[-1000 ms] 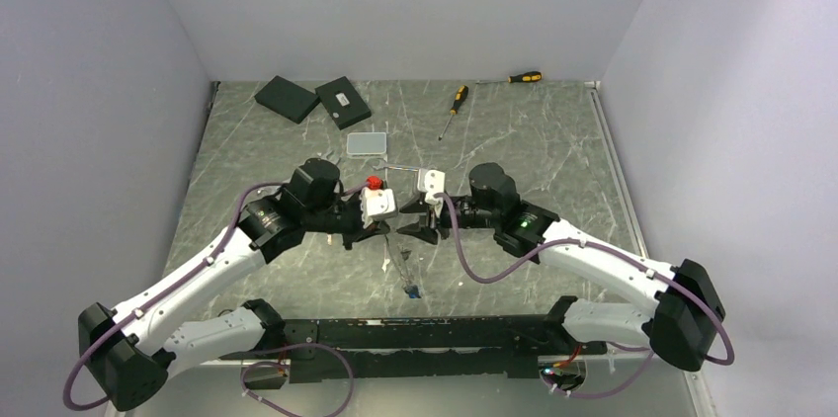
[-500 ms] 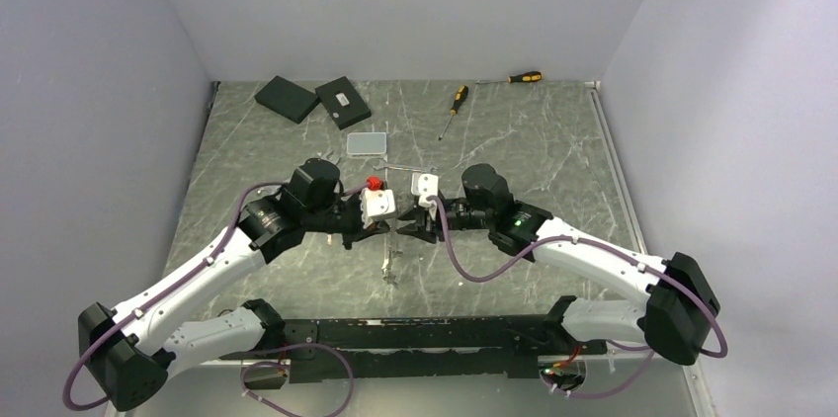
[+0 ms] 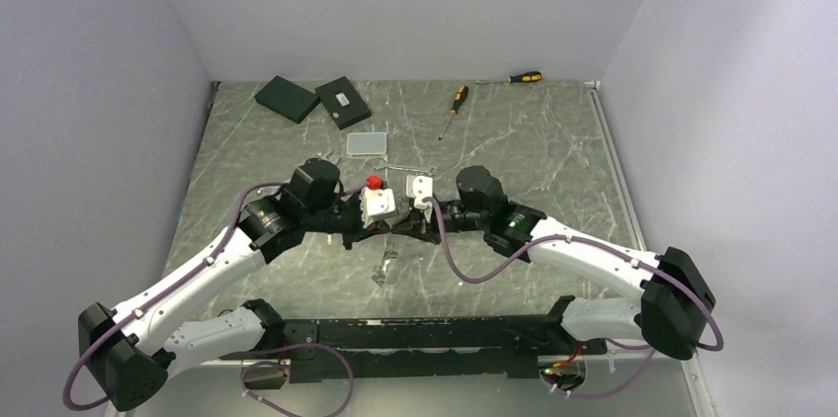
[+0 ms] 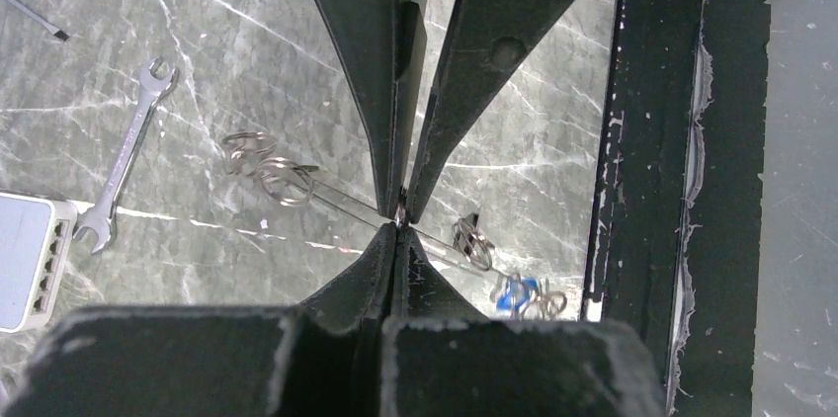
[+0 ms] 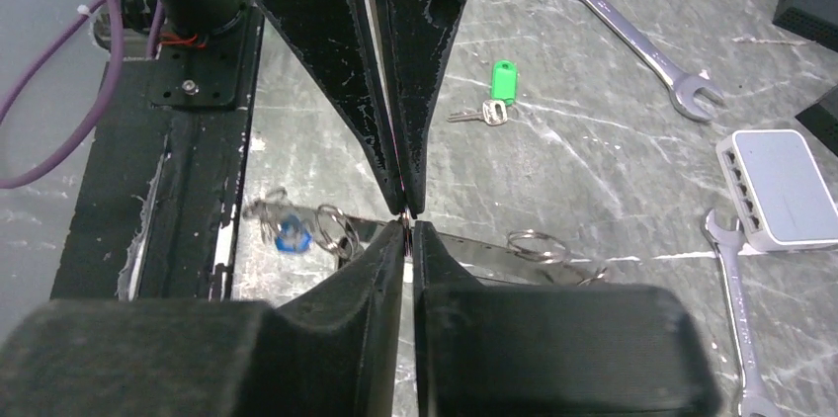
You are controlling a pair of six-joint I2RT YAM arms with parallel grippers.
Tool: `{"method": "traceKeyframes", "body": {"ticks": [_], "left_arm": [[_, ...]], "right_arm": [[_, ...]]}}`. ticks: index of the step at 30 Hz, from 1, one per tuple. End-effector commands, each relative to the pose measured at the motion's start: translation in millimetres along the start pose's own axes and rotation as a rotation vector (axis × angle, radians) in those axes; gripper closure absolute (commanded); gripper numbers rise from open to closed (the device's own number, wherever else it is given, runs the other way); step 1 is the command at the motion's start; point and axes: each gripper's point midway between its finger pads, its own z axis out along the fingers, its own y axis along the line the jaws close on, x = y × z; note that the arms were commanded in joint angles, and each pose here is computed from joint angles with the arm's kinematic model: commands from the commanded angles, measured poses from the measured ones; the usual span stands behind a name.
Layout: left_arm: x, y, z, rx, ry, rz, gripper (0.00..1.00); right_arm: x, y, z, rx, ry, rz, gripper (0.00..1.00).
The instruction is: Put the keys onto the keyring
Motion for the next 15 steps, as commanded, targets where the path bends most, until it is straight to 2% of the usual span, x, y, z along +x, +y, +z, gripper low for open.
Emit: {"method": "traceKeyframes", "body": {"ticks": [1, 4, 9, 10, 13, 15], "left_arm": [[-23.0, 2.4, -2.3, -0.007, -0.083, 0.044, 1.0], [-25.3, 2.5, -3.8, -0.013, -0.095, 0.049, 1.0], [-28.9, 2.5, -10.3, -0.035, -0.116, 0.058, 1.0], [-30.7, 1.9, -12.4, -0.038, -0.126, 0.061, 0.94], [-34.5, -0.7, -18.8, -0.049, -0.165, 0.074, 0.69], [-37.0, -2.6, -23.4, -0.055, -0.198, 0.084, 0.57]], "right_arm": [[-31.4, -3.4, 3.8, -0.01, -0.084, -0.046, 0.93], [-30.0, -4.9, 3.5, 0.004, -0.082, -0.061, 1.0], [-36.7, -10.1, -3.0, 0.051, -0.103, -0.095, 1.0], [-39.2, -10.2, -4.8, 0.058, -0.113, -0.103, 1.0], [-47.6, -12.4, -11.1, 0.088, -0.142, -0.125, 1.0], [-55.1, -12.7, -15.6, 0.102, -0.166, -0.141, 1.0]]}}
